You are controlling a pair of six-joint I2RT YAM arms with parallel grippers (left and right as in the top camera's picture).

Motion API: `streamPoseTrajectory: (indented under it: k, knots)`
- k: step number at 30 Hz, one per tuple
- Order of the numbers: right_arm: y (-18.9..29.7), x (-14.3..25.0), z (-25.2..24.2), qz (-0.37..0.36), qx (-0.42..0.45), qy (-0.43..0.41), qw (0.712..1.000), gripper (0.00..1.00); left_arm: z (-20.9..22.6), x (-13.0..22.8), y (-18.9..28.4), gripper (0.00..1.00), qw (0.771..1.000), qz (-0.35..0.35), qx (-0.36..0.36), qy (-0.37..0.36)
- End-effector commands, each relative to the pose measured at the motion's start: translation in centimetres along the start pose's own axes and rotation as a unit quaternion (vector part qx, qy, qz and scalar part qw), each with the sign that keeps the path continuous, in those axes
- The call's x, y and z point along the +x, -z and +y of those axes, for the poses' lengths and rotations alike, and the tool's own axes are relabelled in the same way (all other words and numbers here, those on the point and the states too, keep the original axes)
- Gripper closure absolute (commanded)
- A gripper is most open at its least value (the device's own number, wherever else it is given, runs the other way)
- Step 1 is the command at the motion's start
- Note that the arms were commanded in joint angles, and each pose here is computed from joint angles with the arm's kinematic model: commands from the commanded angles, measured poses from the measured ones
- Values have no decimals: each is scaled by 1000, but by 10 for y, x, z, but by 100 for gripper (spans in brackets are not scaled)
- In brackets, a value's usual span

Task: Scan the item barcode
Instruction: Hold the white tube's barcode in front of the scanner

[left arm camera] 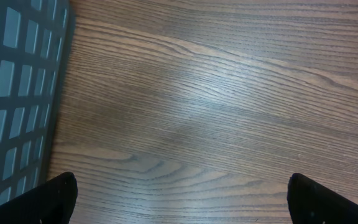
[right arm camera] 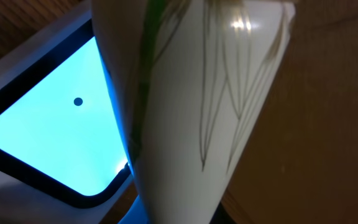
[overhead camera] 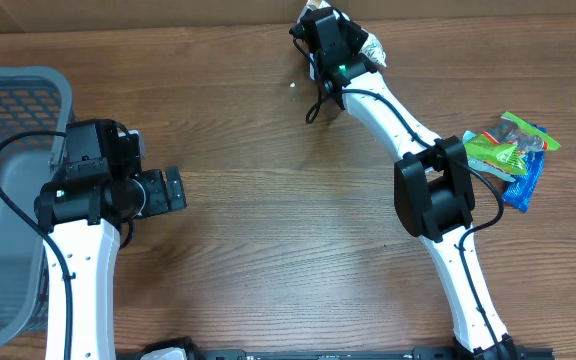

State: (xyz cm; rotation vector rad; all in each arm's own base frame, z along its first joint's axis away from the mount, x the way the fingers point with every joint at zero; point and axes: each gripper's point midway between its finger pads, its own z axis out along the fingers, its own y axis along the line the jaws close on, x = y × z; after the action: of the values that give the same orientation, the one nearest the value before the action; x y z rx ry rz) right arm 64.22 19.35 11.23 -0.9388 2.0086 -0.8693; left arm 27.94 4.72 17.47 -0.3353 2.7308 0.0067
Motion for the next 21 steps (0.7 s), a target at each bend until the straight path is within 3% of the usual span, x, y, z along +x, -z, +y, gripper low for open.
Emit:
streamPoseTrajectory:
  k: [1, 21]
  knots:
    - [8, -5, -29, -2, 31, -19, 999, 96, -2, 0, 1, 0, 1000, -1, 5, -10]
    - [15, 8, -43, 44, 83, -18, 995, 96, -2, 0, 1, 0, 1000, -1, 5, -10]
